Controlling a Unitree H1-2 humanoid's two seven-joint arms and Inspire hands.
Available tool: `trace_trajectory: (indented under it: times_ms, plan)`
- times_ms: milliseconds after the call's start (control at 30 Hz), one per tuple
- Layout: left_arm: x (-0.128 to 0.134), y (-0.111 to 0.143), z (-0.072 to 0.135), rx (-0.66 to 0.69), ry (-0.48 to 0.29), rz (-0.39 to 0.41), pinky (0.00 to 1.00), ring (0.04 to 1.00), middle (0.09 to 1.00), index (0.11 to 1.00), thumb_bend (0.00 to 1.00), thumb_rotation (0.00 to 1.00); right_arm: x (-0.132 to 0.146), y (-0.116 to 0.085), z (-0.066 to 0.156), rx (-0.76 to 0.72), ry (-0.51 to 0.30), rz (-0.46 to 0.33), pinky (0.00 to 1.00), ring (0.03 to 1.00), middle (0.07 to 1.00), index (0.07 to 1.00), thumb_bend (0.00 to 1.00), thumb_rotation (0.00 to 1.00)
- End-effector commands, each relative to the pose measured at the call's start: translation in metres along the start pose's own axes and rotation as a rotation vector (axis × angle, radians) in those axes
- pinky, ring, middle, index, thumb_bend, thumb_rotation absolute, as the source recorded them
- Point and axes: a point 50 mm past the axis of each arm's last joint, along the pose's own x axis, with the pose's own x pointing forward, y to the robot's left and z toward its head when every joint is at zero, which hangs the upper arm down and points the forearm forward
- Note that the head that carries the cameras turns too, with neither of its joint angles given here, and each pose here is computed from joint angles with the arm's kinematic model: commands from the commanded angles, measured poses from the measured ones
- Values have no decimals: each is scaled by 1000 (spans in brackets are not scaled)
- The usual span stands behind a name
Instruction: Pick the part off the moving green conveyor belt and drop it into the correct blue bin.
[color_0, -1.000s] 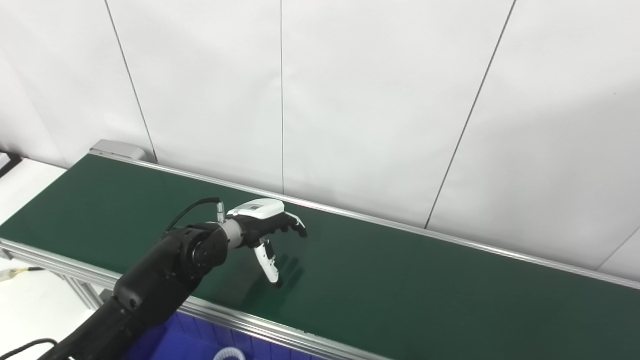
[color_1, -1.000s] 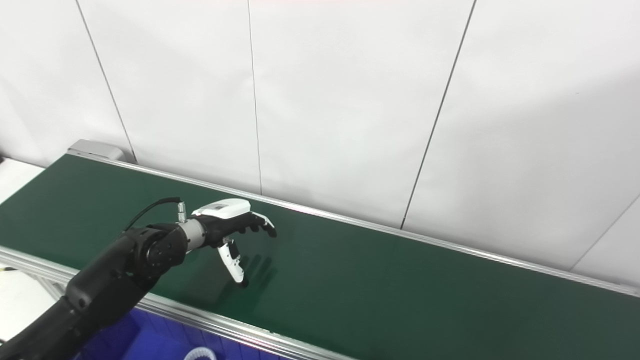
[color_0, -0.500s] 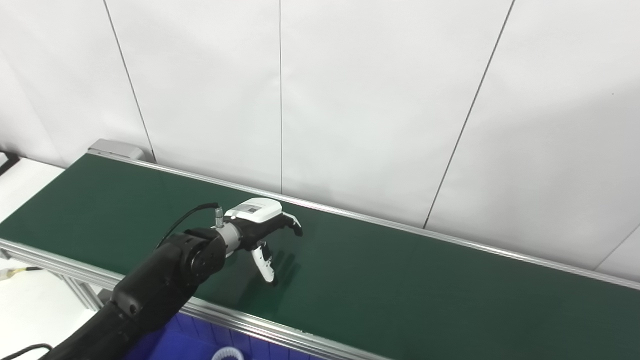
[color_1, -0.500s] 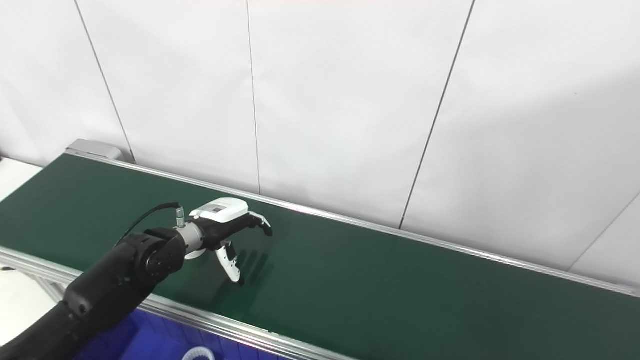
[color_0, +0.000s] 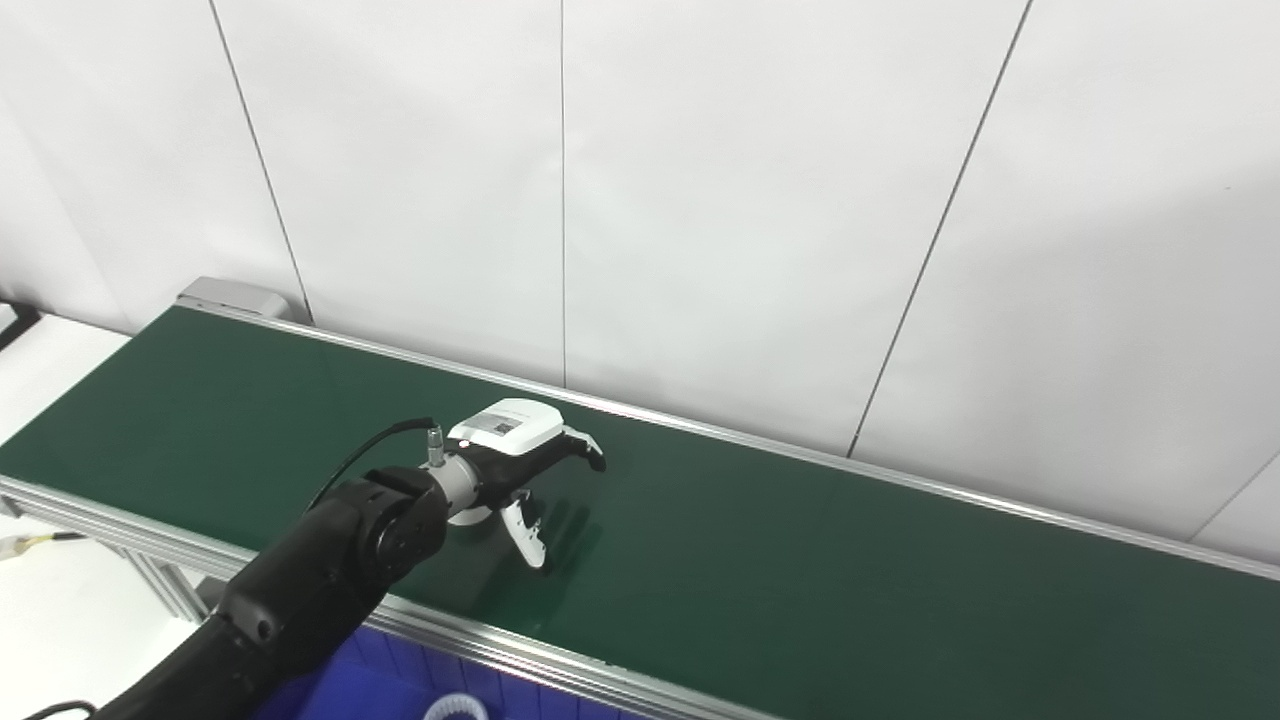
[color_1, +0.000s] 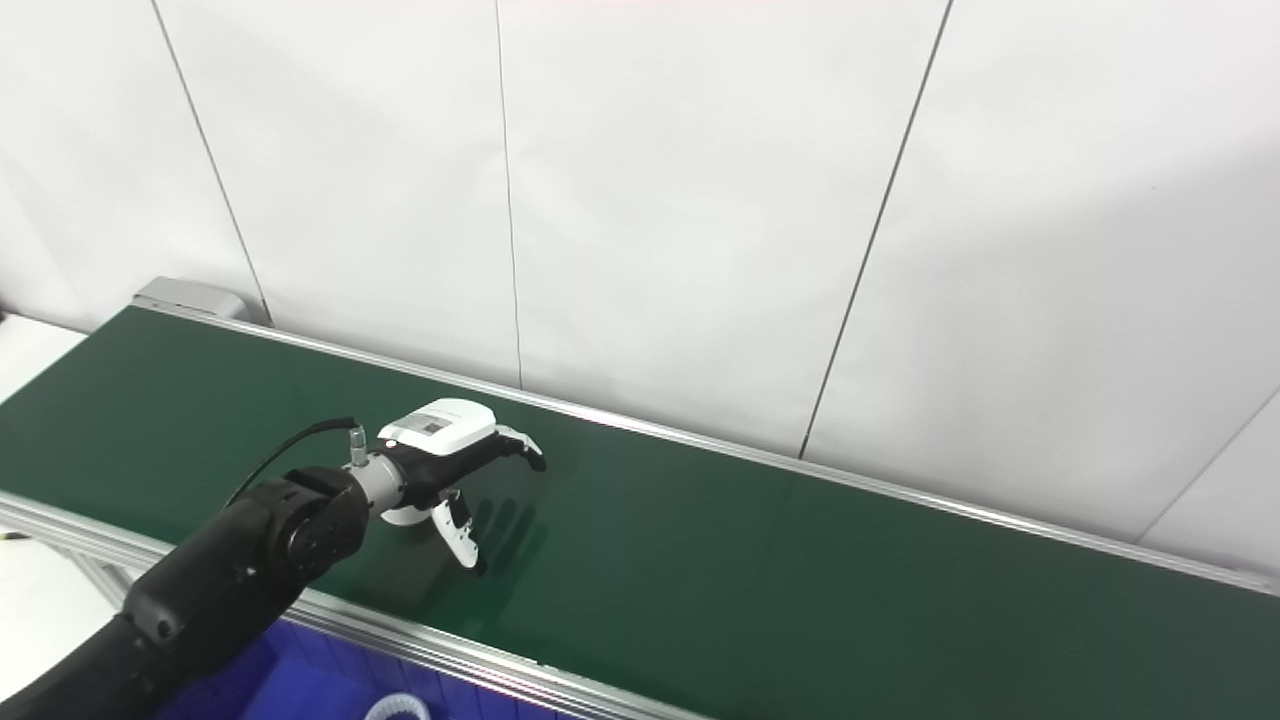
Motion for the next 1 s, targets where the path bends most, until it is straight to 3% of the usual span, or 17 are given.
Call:
trace_trajectory:
  times_ms: [0,633,967]
  plan:
    - [0,18,-3,32,-13,65,766,821,849,786,894,0,2,-1,12,-1,-83,2,777,858,906,963,223,677]
    - [0,11,-7,23,3,30,774,834,846,776,898,0,-2,-3,13,12,-82,1,809,872,911,968,224,656]
    - [-1,2,-10,19,20,16,770,837,852,777,895,0,-3,-4,13,-7,-81,3,790,859,906,966,254,694]
